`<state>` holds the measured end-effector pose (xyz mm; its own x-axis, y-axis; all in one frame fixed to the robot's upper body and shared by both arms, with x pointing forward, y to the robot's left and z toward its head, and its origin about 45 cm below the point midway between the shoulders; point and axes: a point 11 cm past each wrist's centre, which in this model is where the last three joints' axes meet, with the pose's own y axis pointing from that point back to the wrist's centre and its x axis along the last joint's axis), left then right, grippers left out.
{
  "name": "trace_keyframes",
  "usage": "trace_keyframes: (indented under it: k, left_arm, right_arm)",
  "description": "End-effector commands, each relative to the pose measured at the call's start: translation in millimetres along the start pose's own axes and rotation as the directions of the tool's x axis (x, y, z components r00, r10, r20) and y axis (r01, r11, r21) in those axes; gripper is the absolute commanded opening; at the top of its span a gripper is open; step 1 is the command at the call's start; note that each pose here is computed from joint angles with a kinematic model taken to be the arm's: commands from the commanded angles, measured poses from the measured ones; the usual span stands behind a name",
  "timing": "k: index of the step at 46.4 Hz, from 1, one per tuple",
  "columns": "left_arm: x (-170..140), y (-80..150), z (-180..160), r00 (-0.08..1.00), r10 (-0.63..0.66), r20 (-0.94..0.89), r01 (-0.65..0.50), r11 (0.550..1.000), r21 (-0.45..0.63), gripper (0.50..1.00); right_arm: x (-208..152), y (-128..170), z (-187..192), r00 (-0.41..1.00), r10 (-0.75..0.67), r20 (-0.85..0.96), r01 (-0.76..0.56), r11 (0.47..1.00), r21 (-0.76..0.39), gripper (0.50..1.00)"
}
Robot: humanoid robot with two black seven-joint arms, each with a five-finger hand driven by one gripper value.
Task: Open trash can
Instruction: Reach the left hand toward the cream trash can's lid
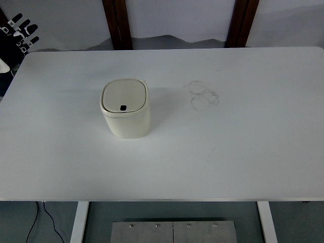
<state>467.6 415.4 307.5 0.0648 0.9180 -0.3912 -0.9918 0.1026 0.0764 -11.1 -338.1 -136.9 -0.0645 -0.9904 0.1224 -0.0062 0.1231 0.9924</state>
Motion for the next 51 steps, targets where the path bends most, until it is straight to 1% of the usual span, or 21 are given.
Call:
trace_keyframes:
  k: [1,6,10,13,19,23,31,34,40,46,51]
  left_arm:
    - [-12.0,-2.3,0.5,1.000,-0.004,0.003,0.004,1.000,0.012,1.000]
    - [-34.1,-3.1,-6.2,1.000,-0.027,0.010,0.026,0.993,0.118,1.000]
    - [-54.3,-1.1,-15.9,0.997,-0.067,0.028,0.059,0.974,0.217,1.000]
    - [-63.0,3.4,-22.4,0.993,-0.096,0.071,0.072,0.956,0.286,1.000]
    - [-75.8,8.1,-25.6,0.971,-0.153,0.184,0.075,0.924,0.375,1.000]
    - [-81.8,8.1,-22.8,0.946,-0.185,0.267,0.059,0.906,0.419,1.000]
    - [-103.8,3.8,-5.3,0.885,-0.252,0.392,0.053,0.890,0.453,1.000]
    - [-118.0,2.9,1.6,0.858,-0.287,0.425,0.066,0.884,0.463,1.000]
    - [-152.2,7.7,4.3,0.790,-0.386,0.477,0.115,0.857,0.503,1.000]
    - [-176.1,17.3,-8.1,0.694,-0.478,0.538,0.105,0.807,0.581,1.000]
    - [-181.1,25.0,-23.8,0.627,-0.531,0.570,0.056,0.760,0.647,1.000]
  right_arm:
    - [-0.1,0.0,0.2,1.000,-0.001,0.000,0.001,1.000,0.000,0.995]
    - [-0.1,0.0,0.4,1.000,0.000,-0.002,0.000,1.000,-0.002,0.995]
    - [-0.1,0.0,0.2,1.000,0.000,-0.002,0.000,1.000,0.000,0.995]
    - [-0.1,0.0,0.4,1.000,0.000,-0.003,0.000,1.000,-0.002,0.995]
    - [-0.1,0.0,0.4,1.000,0.000,-0.003,0.000,1.000,-0.002,0.995]
    - [0.1,0.0,0.4,1.000,0.001,-0.003,-0.001,1.000,-0.002,0.995]
    - [0.1,0.0,0.4,1.000,0.001,-0.003,-0.001,1.000,-0.002,0.995]
    - [0.1,0.0,0.4,1.000,0.001,-0.003,-0.001,1.000,-0.002,0.995]
    - [-0.1,0.0,0.4,1.000,0.000,-0.003,0.000,1.000,-0.002,0.995]
    - [-0.1,0.0,0.4,1.000,0.000,-0.003,0.000,1.000,-0.002,0.995]
    - [0.1,0.0,0.4,1.000,0.001,-0.003,-0.001,1.000,-0.002,0.995]
